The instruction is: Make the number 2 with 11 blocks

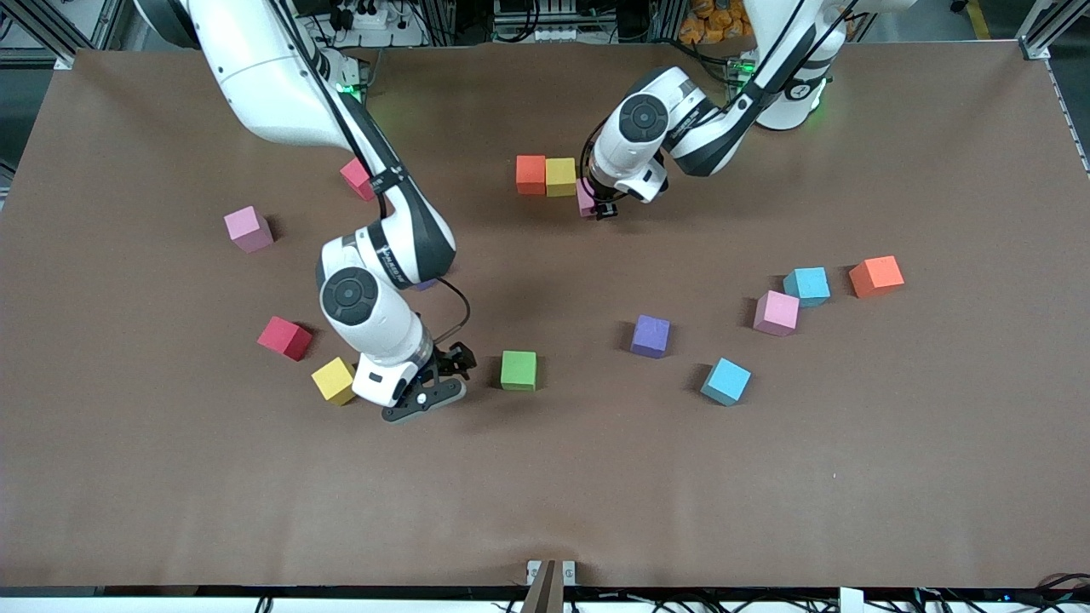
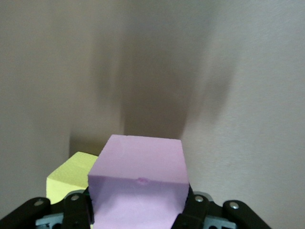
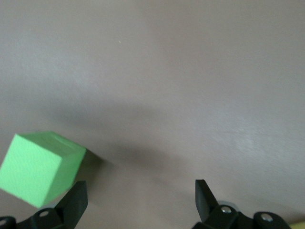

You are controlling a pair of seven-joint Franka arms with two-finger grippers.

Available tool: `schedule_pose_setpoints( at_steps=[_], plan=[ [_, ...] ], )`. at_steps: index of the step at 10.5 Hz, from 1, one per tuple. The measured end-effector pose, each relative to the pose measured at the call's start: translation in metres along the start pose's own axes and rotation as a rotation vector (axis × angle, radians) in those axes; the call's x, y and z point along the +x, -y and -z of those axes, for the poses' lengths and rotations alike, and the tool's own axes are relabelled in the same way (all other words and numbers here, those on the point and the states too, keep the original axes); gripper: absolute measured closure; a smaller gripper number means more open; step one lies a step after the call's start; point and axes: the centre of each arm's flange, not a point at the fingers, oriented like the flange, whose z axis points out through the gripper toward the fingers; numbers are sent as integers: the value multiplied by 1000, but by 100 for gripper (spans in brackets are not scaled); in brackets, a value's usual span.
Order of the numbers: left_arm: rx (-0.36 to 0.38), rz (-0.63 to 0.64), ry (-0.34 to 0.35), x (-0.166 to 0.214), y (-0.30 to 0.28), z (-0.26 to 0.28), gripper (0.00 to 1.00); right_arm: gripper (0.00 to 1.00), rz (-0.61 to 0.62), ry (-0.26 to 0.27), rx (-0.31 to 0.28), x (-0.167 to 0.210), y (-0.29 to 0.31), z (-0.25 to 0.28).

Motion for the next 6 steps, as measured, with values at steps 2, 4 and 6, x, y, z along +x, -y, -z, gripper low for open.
schedule_pose_setpoints(
  at_steps=[2, 4, 6],
  plan=[
    [-7, -13, 1, 3, -2, 3, 37, 0, -45, -23, 10, 5, 32, -5],
    [7, -36, -17, 5, 12, -5, 37, 0, -99, -42, 25, 8, 66, -2],
    [21, -60, -34, 8, 27, -13, 37, 0, -147, -67, 41, 8, 98, -6]
  ],
)
